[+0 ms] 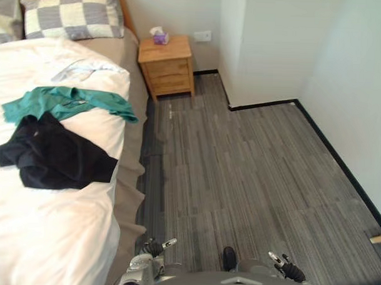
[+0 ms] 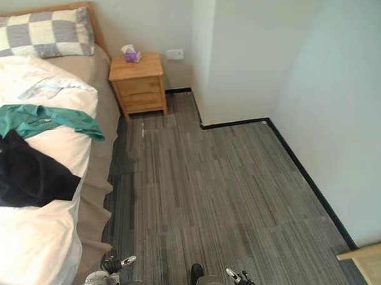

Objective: Tidy the bed and pick cloth on bed and put in laundry

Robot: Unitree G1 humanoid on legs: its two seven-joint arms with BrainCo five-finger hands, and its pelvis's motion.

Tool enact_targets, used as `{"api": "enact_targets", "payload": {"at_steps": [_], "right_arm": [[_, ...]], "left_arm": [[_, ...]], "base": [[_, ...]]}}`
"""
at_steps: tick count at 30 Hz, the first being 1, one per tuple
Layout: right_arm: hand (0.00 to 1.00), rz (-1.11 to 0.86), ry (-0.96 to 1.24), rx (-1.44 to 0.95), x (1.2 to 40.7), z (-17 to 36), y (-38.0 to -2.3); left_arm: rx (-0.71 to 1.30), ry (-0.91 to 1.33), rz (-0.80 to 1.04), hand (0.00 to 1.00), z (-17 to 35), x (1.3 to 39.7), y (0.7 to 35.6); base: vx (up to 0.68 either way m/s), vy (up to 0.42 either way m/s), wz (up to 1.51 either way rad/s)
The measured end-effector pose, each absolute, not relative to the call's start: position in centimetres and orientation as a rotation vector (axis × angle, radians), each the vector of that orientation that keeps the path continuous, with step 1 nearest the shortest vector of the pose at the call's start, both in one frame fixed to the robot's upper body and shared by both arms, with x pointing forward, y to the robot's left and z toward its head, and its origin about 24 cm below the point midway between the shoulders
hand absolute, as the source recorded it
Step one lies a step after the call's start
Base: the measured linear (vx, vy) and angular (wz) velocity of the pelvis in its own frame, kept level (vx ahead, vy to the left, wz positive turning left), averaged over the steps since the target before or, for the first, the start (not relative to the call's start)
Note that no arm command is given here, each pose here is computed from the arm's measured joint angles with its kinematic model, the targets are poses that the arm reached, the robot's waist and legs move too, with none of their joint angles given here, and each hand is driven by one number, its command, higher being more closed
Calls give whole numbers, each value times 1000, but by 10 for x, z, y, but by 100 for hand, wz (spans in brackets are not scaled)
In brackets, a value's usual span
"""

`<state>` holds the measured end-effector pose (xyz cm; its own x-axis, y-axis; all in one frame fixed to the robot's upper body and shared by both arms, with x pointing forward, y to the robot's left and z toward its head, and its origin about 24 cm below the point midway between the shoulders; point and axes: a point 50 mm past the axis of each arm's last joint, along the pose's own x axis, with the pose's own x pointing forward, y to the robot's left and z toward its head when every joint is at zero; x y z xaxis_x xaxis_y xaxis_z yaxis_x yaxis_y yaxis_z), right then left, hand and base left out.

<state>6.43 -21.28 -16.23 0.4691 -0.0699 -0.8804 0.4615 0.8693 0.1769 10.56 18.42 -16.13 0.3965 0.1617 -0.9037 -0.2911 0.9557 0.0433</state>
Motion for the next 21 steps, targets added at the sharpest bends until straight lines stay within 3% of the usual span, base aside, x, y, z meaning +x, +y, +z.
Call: {"api": "enact_targets", "payload": {"at_steps": [21], "right_arm": [[0, -355, 1065, 408, 64, -164, -208]], "left_arm": [[-183, 1139, 350, 0, -163, 99, 186]], "base": [[23, 16, 9]]}}
